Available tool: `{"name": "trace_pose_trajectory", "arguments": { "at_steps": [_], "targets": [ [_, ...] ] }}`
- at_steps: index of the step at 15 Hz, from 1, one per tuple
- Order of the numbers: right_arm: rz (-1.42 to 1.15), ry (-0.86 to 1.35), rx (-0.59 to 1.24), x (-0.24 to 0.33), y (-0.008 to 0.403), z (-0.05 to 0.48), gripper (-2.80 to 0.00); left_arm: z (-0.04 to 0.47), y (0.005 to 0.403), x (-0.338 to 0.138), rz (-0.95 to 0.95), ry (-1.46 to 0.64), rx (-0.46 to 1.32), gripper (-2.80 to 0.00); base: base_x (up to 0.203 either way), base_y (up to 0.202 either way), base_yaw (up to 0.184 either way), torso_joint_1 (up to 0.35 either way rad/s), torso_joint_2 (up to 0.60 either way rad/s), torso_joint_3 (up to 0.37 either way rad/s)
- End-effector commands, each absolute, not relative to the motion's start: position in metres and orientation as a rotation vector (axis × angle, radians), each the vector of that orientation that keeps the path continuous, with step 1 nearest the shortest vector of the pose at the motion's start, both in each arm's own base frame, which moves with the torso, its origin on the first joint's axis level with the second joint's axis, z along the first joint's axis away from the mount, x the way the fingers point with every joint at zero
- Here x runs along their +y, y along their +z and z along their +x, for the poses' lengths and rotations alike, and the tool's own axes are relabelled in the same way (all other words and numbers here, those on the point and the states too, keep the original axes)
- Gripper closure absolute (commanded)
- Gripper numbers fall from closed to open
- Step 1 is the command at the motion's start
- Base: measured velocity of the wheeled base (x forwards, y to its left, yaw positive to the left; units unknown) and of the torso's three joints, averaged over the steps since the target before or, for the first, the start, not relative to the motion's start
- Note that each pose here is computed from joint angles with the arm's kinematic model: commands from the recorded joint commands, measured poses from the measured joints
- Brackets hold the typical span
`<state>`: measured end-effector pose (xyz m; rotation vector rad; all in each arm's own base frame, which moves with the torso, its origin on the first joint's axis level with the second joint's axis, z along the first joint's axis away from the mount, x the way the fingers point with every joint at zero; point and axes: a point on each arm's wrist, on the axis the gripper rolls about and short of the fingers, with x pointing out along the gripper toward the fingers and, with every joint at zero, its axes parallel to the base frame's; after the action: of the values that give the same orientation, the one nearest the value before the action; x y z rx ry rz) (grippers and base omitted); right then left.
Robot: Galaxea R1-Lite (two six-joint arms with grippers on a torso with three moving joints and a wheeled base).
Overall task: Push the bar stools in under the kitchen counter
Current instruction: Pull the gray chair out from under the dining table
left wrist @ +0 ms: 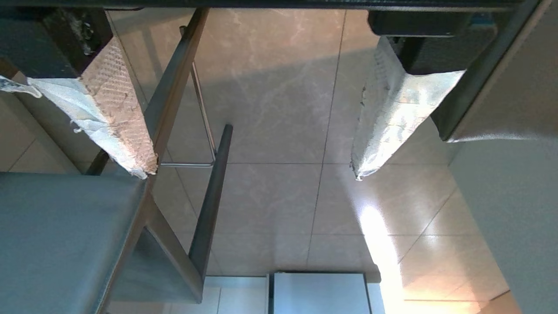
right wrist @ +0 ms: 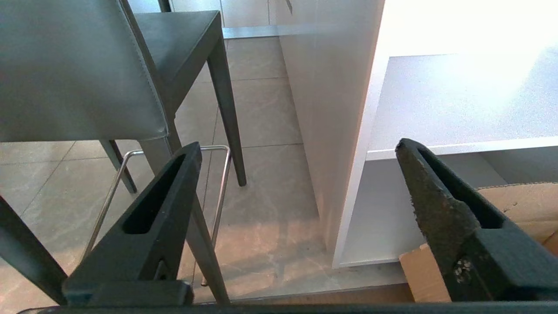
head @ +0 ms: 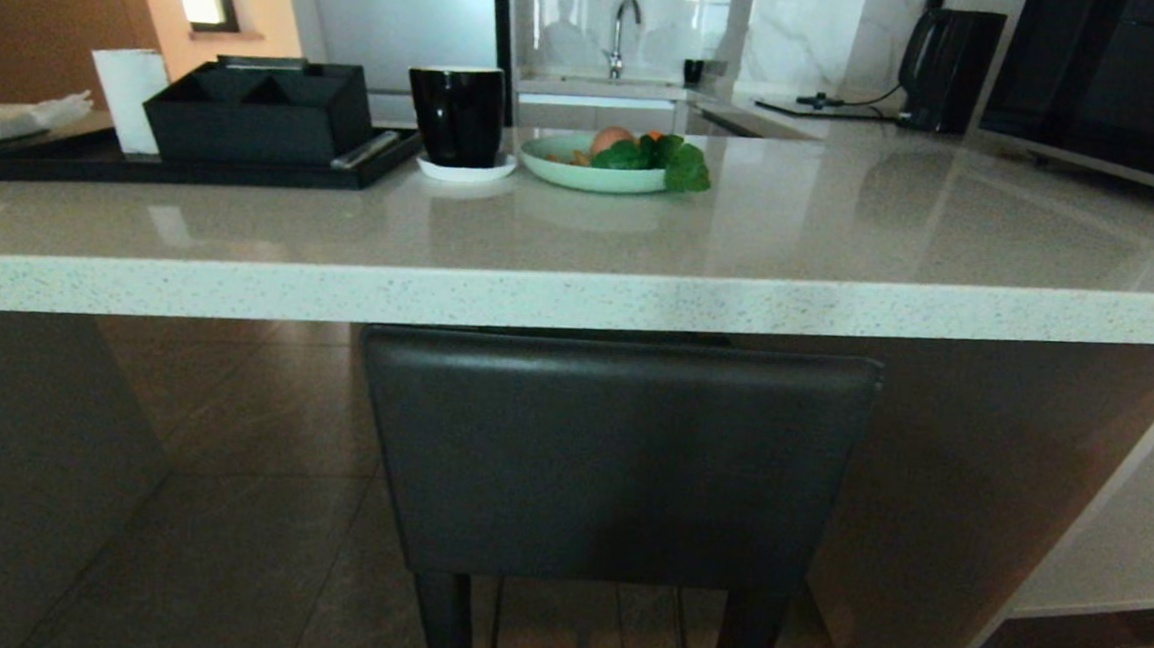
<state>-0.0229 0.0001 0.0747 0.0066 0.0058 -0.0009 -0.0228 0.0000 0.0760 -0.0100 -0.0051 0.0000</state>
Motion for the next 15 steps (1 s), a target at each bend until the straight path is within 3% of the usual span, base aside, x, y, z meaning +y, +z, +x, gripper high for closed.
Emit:
{"name": "trace_pose_trajectory", "arguments": {
  "at_steps": [1, 7, 12, 15],
  "targets": [
    [0.002, 0.000, 0.008, 0.000, 0.074, -0.023, -2.80, -0.023, 0.076, 0.000, -0.008, 0.001, -0.002, -2.80, 0.000, 0.000, 0.000, 0.000, 0.00, 0.000],
    [0.003, 0.035, 0.007, 0.000, 0.105, -0.019, -2.80, -0.020, 0.078, -0.001, 0.113, -0.048, 0.021, -2.80, 0.000, 0.000, 0.000, 0.000, 0.00, 0.000],
    [0.001, 0.189, 0.149, 0.005, 0.145, 0.036, -2.80, -0.019, 0.078, -0.001, 0.120, -0.055, 0.040, -2.80, 0.000, 0.000, 0.000, 0.000, 0.00, 0.000],
    [-0.005, 0.261, 0.142, 0.009, 0.153, 0.060, -2.80, -0.020, 0.080, -0.001, 0.121, -0.058, 0.037, -2.80, 0.000, 0.000, 0.000, 0.000, 0.00, 0.000]
  ]
}}
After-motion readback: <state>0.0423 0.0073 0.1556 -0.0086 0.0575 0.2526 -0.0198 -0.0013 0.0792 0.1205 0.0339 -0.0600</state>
